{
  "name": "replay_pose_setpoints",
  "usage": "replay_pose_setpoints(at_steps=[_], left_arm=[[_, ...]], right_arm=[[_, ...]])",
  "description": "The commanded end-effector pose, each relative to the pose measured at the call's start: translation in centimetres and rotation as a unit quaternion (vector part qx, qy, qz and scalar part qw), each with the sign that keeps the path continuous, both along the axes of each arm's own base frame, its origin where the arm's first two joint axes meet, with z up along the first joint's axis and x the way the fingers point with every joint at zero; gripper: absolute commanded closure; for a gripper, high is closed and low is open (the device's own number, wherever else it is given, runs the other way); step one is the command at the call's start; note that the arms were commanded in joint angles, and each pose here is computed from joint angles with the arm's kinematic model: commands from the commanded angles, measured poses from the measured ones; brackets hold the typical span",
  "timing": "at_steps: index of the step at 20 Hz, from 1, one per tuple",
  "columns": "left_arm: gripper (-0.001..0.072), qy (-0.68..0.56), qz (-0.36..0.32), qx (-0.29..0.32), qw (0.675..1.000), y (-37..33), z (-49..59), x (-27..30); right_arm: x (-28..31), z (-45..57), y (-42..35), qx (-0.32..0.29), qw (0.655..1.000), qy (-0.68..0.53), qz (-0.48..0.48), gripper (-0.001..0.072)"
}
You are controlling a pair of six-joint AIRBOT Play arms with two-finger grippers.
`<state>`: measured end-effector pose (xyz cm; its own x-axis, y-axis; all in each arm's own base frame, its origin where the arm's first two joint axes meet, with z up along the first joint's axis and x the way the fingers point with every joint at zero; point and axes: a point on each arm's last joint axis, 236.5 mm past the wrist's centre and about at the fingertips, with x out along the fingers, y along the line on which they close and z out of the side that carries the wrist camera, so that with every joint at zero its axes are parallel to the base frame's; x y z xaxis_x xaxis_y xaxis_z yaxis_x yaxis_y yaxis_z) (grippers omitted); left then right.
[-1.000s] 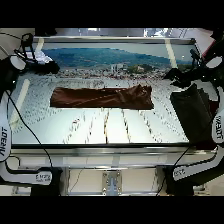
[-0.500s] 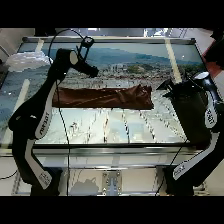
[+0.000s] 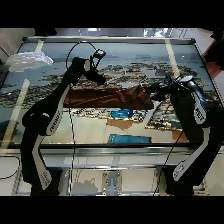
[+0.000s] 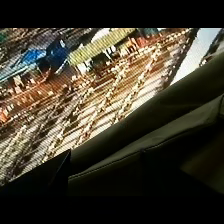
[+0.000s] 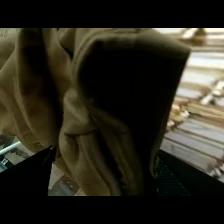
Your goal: Fold the shirts.
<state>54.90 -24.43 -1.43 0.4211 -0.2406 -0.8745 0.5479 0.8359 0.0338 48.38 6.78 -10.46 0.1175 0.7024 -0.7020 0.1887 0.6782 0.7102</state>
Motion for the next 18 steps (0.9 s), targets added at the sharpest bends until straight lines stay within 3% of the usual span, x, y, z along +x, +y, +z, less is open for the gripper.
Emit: replay_pose_setpoints(at_steps=[1, 3, 5, 6, 7, 10, 11, 12, 13, 18], left_arm=[[0.0210, 0.007, 0.001, 0.002, 1.000, 0.0, -0.6, -0.2], [0.0210, 0.012, 0.001, 0.005, 1.000, 0.0, -1.3, -0.2], [0.0210, 0.022, 0.001, 0.008, 1.000, 0.0, -2.5, -0.3], [0.0212, 0.029, 0.001, 0.011, 1.000, 0.1, -3.2, -0.5], [0.0240, 0.038, 0.000, 0.015, 0.999, 0.2, -3.9, -0.7], [0.0252, 0.072, 0.000, 0.016, 0.997, 0.0, -6.2, -1.8], [0.0411, 0.088, -0.001, 0.011, 0.996, -0.2, -6.8, -2.4], [0.0628, 0.103, -0.003, 0.012, 0.995, -0.3, -7.3, -3.0], [0.0692, 0.115, -0.004, 0.014, 0.993, -0.3, -7.7, -3.6], [0.0696, 0.191, 0.000, 0.034, 0.981, 0.5, -8.5, -7.1]], right_arm=[[-0.4, -0.4, 2.6, 0.005, 1.000, -0.001, 0.028, 0.0026], [-0.6, -0.4, 3.5, 0.005, 0.999, -0.001, 0.037, 0.0074], [-0.7, -0.4, 4.4, 0.005, 0.999, -0.001, 0.045, 0.0360], [-0.8, -0.3, 4.8, 0.008, 0.999, 0.001, 0.045, 0.0575], [-0.8, -0.1, 5.0, 0.012, 0.999, 0.001, 0.045, 0.0687], [-0.4, 1.2, 5.1, 0.017, 0.999, -0.007, 0.047, 0.0696], [-0.4, 1.7, 5.1, 0.017, 0.999, -0.008, 0.048, 0.0696], [-0.6, 2.3, 5.1, 0.019, 0.998, -0.008, 0.054, 0.0695], [-1.0, 2.8, 5.1, 0.018, 0.998, -0.007, 0.064, 0.0696], [-4.2, 4.2, 2.0, -0.069, 0.991, 0.021, 0.113, 0.0697]])
